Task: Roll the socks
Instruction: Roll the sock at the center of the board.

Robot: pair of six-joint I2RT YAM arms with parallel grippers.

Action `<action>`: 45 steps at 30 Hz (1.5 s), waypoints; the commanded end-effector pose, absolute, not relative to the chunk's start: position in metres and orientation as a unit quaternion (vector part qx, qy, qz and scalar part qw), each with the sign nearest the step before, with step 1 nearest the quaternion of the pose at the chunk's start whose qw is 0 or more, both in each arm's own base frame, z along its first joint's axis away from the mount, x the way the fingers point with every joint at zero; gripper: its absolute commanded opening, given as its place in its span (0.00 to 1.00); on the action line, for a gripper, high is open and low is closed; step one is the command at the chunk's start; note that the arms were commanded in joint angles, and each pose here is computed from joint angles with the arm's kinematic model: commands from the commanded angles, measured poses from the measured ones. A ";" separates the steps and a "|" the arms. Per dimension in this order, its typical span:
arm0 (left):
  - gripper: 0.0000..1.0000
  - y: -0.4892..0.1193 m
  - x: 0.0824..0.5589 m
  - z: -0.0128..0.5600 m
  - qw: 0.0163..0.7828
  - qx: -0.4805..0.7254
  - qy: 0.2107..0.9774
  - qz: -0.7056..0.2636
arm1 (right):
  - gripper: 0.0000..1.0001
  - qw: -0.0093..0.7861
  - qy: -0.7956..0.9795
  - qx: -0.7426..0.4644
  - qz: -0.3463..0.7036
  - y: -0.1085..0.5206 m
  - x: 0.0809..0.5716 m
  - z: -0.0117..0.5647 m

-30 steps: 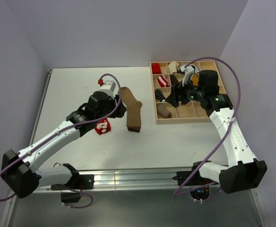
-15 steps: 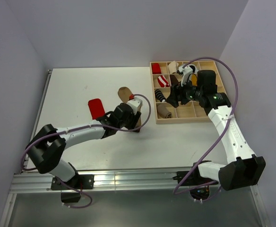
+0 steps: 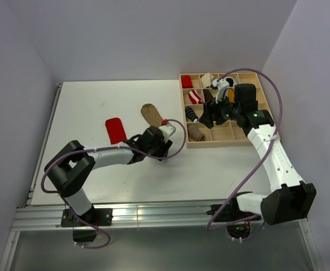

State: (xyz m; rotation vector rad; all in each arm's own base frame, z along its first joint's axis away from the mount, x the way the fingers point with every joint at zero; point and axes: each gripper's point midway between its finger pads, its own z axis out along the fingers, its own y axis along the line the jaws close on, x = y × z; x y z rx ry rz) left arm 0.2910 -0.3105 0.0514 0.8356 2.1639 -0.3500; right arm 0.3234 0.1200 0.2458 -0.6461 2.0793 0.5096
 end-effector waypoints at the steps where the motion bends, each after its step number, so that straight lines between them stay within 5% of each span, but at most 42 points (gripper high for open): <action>1: 0.61 -0.319 0.287 0.048 0.383 0.335 0.845 -0.162 | 0.76 0.446 0.835 -0.259 0.193 0.115 0.329 0.246; 22: 0.56 -0.299 0.283 0.005 0.353 0.294 0.880 -0.121 | 0.75 0.443 0.836 -0.260 0.193 0.115 0.327 0.242; 30: 0.36 -0.298 0.279 -0.005 0.331 0.290 0.890 -0.118 | 0.75 0.444 0.836 -0.262 0.190 0.113 0.326 0.242; 45: 0.18 -0.305 0.243 -0.008 0.221 0.258 0.928 -0.154 | 0.75 0.426 0.838 -0.281 0.193 0.115 0.323 0.236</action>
